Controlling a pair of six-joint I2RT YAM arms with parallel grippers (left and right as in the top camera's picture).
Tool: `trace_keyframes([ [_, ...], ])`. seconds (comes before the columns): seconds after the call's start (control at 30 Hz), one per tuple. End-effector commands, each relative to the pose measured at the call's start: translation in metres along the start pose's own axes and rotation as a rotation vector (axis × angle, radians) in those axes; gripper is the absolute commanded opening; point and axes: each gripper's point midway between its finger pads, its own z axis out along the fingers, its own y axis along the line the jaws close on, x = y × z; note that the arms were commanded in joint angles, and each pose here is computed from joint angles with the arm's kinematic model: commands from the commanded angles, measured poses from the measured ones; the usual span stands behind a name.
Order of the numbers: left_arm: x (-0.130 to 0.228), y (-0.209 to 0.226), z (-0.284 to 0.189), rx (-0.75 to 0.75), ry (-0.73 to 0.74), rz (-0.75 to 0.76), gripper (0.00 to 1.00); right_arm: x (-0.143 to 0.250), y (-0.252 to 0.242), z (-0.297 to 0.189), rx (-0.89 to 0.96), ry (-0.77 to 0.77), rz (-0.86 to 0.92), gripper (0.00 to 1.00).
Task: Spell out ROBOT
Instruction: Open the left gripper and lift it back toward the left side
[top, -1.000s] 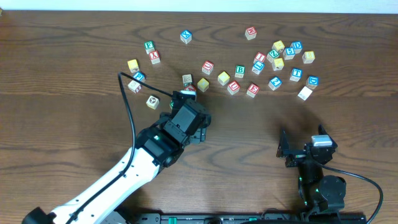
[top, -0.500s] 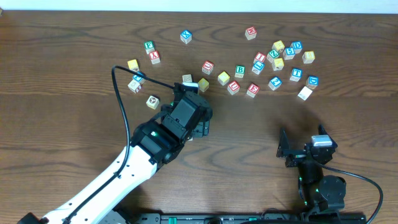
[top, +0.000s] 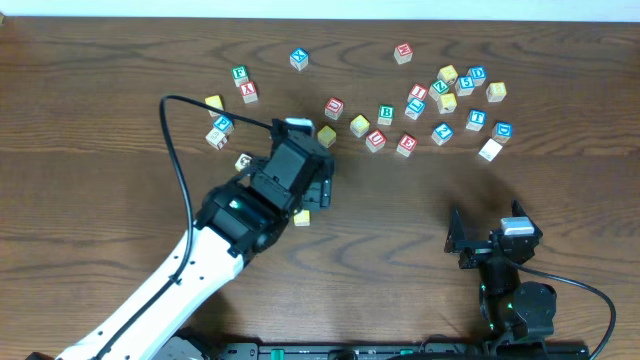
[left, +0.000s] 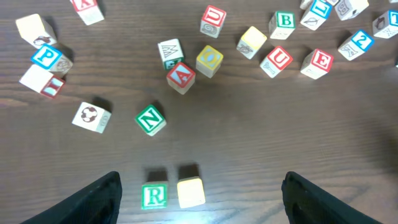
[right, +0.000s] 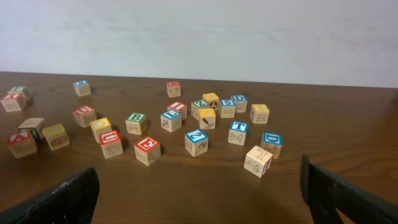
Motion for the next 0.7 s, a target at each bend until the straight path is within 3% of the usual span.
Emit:
trace_keyframes([
  [0.0, -0.013, 0.003, -0.009, 0.021, -0.014, 0.008, 0.81, 0.001, 0.0, 0.0, 0.0, 0.003, -0.01, 0.99],
  [0.67, -0.014, 0.019, -0.008, -0.015, -0.002, 0.029, 0.81, 0.001, 0.0, 0.0, 0.0, 0.003, -0.01, 0.99],
])
